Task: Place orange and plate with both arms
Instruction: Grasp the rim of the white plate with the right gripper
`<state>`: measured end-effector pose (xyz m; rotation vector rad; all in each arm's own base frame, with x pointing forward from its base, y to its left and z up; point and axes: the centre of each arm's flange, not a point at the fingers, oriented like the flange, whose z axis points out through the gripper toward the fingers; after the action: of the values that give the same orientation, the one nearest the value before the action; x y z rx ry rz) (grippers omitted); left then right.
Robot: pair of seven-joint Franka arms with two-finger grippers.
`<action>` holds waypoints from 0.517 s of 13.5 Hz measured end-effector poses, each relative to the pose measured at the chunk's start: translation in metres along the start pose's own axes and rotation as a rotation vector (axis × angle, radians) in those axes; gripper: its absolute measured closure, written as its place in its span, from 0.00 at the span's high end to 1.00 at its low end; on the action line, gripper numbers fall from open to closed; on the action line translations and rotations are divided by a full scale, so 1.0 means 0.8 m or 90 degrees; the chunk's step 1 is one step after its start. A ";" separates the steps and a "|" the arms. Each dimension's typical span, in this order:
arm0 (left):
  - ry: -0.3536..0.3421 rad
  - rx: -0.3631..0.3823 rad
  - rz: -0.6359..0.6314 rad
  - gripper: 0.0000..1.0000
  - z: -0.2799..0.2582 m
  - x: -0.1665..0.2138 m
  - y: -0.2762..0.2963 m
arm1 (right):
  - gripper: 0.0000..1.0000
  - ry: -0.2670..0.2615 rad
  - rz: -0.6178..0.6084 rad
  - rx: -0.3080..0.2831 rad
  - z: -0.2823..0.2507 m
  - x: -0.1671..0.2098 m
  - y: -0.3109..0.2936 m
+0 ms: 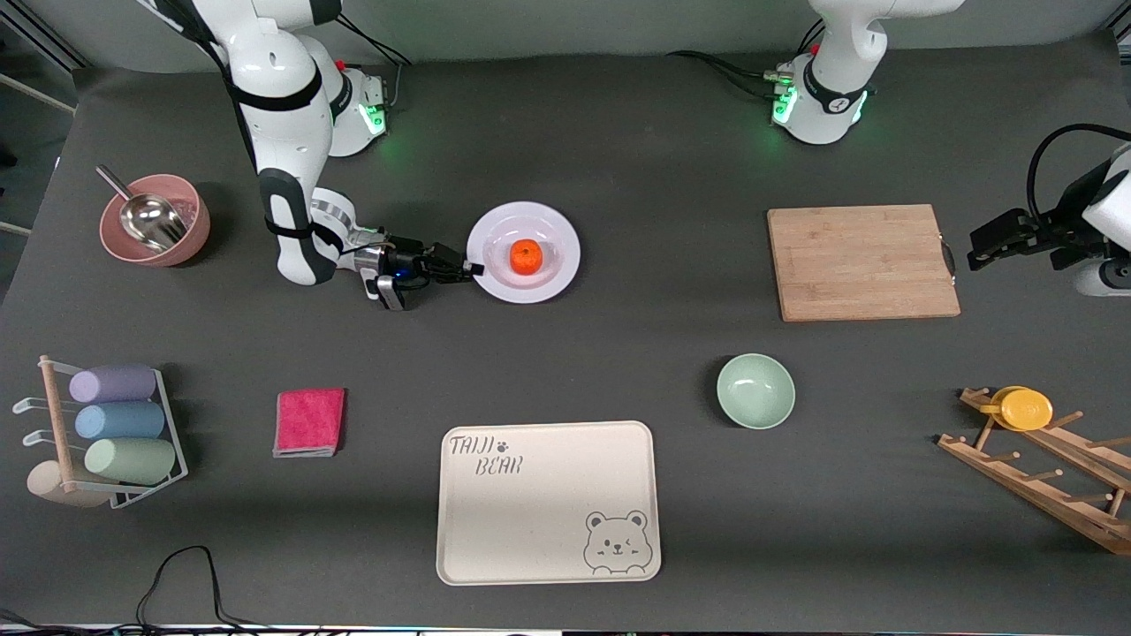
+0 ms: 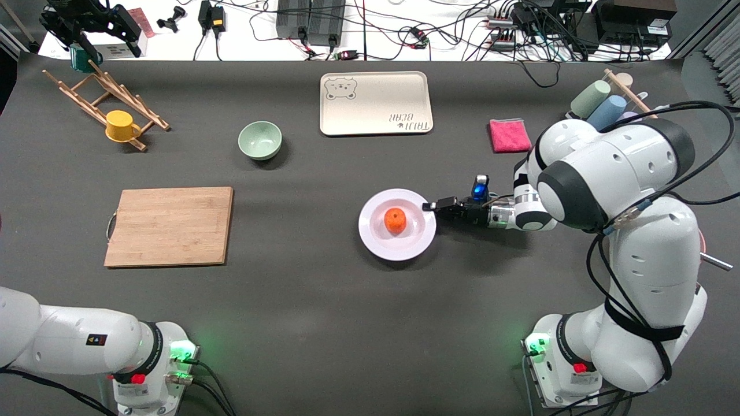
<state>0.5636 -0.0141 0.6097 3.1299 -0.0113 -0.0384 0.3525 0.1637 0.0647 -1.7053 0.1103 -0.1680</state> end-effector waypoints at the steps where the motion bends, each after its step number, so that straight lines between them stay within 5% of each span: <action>1: 0.000 0.000 0.001 1.00 0.000 0.000 0.001 | 0.04 0.000 -0.006 0.006 -0.001 -0.001 0.000; 7: 0.000 0.000 0.006 1.00 0.001 0.000 0.004 | 0.04 0.010 -0.011 0.022 -0.002 -0.002 0.000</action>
<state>0.5637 -0.0175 0.6093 3.1298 -0.0250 -0.0394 0.3510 0.1620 0.0647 -1.6711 0.1035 -0.1952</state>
